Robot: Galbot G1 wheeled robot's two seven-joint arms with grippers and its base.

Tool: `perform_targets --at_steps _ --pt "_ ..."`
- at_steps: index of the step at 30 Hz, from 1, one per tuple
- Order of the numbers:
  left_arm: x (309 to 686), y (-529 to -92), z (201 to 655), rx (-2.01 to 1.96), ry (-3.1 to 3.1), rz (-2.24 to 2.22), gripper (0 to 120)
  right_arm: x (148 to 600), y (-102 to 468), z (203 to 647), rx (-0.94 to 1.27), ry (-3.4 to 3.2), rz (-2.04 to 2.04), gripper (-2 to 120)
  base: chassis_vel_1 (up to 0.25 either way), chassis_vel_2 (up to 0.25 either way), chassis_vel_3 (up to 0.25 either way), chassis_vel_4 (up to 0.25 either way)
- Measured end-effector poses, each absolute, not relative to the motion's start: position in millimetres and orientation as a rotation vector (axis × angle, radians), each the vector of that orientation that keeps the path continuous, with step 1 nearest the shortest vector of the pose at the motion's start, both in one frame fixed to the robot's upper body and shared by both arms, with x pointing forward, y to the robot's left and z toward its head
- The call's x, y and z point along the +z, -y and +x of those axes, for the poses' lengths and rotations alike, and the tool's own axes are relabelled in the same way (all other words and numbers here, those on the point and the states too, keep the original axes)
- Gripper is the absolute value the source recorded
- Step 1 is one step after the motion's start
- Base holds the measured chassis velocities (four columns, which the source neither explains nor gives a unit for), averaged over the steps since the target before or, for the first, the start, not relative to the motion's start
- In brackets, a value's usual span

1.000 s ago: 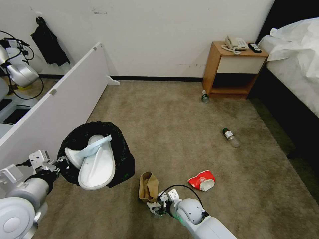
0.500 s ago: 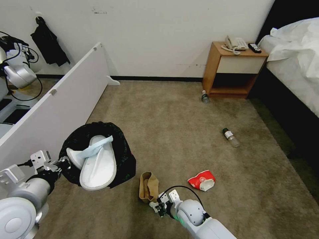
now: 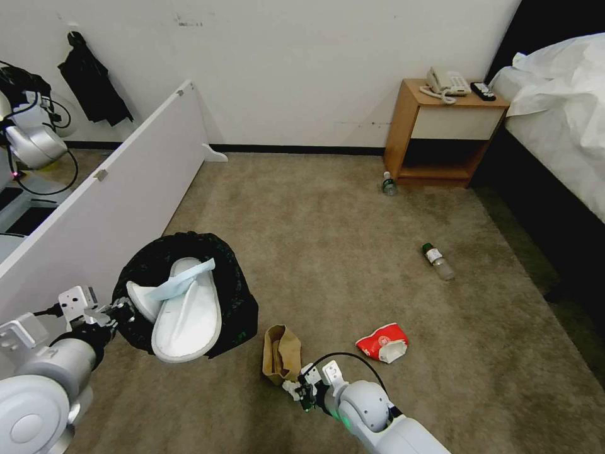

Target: Pick up the trash bin, then pick up the garbage from the floor and place it into the trash bin.

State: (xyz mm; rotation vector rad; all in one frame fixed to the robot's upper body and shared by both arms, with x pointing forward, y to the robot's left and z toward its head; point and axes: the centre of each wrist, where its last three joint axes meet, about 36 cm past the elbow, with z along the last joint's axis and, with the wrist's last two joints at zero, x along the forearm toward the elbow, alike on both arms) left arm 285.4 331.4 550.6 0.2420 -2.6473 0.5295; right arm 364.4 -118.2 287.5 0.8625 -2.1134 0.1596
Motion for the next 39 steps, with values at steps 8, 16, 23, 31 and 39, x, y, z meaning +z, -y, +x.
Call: perform_targets --at_steps 8,16,23,31,39 --pt "546 -319 285 0.515 2.627 0.191 1 339 148 367 0.071 2.435 1.15 0 0.0 0.0 0.0 0.0" --pt "545 -316 285 0.507 2.621 0.179 1 376 170 378 -0.115 2.582 1.31 0 0.0 0.0 0.0 0.0" --pt "543 -315 286 0.505 2.614 0.174 1 402 184 381 -0.168 2.619 1.47 0 0.0 0.0 0.0 0.0" --pt "538 -310 285 0.482 2.603 0.167 1 427 196 389 -0.233 2.673 1.62 0 0.0 0.0 0.0 0.0" --pt "534 -302 282 0.451 2.593 0.157 1 440 192 397 -0.281 2.693 1.797 0 0.0 0.0 0.0 0.0"
